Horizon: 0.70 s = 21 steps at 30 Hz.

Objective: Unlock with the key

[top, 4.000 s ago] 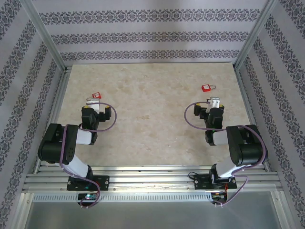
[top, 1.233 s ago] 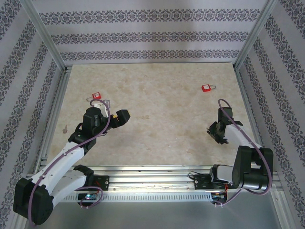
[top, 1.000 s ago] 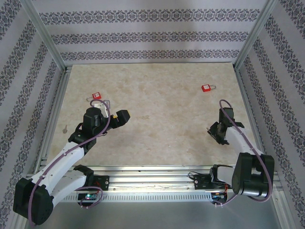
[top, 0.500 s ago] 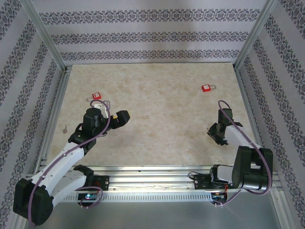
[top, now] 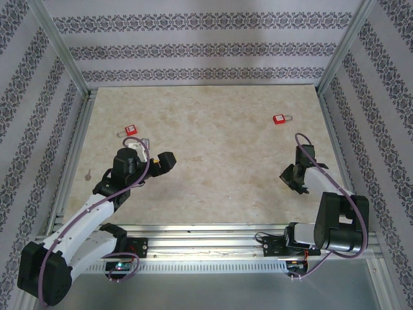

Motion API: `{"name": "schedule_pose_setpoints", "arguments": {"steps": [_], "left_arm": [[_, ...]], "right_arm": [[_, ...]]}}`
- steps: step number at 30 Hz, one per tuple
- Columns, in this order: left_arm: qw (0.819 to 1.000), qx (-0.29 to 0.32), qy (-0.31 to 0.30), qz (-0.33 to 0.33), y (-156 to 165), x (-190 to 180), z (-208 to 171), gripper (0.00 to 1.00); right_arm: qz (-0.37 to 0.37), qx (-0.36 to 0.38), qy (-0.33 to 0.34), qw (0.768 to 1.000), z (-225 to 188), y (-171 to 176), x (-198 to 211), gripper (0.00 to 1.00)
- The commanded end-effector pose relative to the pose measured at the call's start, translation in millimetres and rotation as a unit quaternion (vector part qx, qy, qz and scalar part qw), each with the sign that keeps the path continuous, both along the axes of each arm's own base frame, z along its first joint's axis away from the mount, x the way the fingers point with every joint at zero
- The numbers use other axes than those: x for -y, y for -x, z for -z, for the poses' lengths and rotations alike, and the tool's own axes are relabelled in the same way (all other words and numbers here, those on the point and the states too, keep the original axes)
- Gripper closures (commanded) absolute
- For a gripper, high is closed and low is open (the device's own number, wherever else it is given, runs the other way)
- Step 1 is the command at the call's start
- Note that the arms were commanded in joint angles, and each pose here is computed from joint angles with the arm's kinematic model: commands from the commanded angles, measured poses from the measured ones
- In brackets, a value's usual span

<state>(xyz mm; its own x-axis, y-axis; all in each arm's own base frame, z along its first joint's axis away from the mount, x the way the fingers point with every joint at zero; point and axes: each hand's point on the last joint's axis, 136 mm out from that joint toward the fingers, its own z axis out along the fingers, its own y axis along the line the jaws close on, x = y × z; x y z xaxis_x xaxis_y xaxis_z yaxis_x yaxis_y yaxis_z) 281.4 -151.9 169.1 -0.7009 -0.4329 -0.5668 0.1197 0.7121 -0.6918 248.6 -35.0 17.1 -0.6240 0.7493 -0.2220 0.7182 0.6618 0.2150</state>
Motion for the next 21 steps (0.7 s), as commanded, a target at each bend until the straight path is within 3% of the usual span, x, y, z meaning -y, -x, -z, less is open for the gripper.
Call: {"name": "schedule_pose_setpoints", "arguments": {"steps": [1,6,11,17,21], "left_arm": [[1.0,0.011,0.018,0.022,0,14,-4,0.0],[0.997,0.025,0.051,0.043,-1,36,-18,0.0],[0.986,0.026,0.145,0.079,-4,72,-49,0.0],[0.951,-0.048,0.297,0.077,-8,103,-77,0.0],[0.914,-0.107,0.387,0.063,-11,118,-83,0.01]], "right_arm": [[-0.003,0.006,-0.004,1.0,-6,-1,0,0.98],[-0.034,0.052,-0.01,0.998,-44,-9,-9,1.0],[-0.123,0.134,-0.013,0.983,-111,-29,-43,1.0],[-0.232,0.229,-0.007,0.945,-193,-44,-106,1.0],[-0.295,0.285,-0.031,0.912,-226,-51,-159,1.0]]}}
